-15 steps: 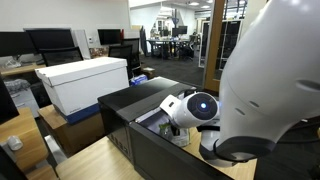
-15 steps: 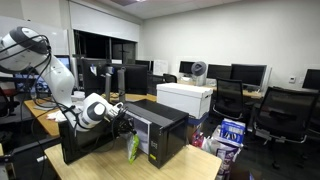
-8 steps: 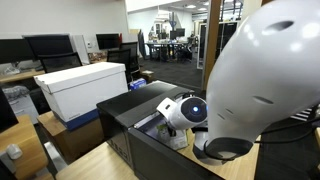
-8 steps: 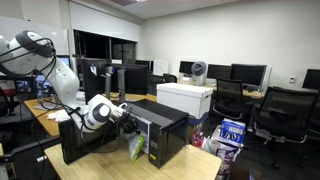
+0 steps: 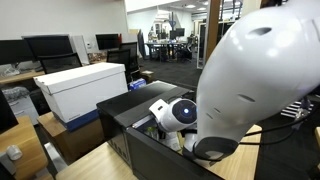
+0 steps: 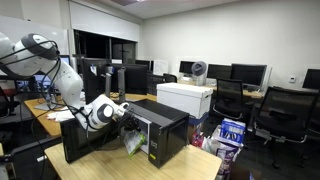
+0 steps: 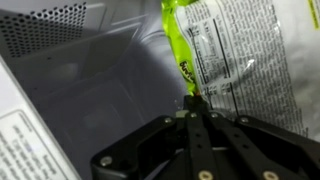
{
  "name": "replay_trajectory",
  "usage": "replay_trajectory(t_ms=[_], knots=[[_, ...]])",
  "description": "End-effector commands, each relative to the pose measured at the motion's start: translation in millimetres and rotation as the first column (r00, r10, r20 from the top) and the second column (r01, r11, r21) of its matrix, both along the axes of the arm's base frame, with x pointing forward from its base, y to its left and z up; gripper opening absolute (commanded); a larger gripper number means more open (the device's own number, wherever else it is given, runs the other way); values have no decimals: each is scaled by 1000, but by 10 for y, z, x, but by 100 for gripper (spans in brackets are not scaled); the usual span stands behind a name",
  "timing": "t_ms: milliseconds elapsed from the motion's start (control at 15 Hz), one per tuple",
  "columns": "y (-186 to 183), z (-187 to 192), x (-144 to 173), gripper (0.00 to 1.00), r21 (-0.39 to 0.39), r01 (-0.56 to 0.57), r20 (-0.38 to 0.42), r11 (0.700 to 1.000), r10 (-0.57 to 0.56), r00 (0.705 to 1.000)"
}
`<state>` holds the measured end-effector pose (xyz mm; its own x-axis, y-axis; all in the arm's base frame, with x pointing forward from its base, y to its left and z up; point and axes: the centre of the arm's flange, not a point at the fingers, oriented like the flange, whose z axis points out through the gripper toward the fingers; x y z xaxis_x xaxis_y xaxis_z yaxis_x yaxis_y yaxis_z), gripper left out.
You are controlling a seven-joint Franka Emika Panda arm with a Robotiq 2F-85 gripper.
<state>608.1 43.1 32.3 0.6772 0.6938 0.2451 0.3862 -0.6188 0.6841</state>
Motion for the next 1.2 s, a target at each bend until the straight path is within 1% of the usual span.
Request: replay_trajectory(t_ms=[0,133,200,333,467,667,733,867,1133], knots=[[-524,-48,-501,32,51,-32,33,998,30,999],[-545,-55,-440,48,69,-21,37,997,18,999],[-551,-66,-423,54,72,-14,31,997,12,999],[-596,-80,-410,66,73,4,-2,997,-4,1000],[-674,-97,-467,80,72,14,-83,997,-8,997],[-855,-134,-695,98,86,45,-191,995,-28,981],[-918,-116,-803,100,102,53,-209,993,-31,977],[-1036,-53,-978,100,124,77,-235,989,-46,971],[-1150,171,-1198,100,163,133,-271,978,-85,959]])
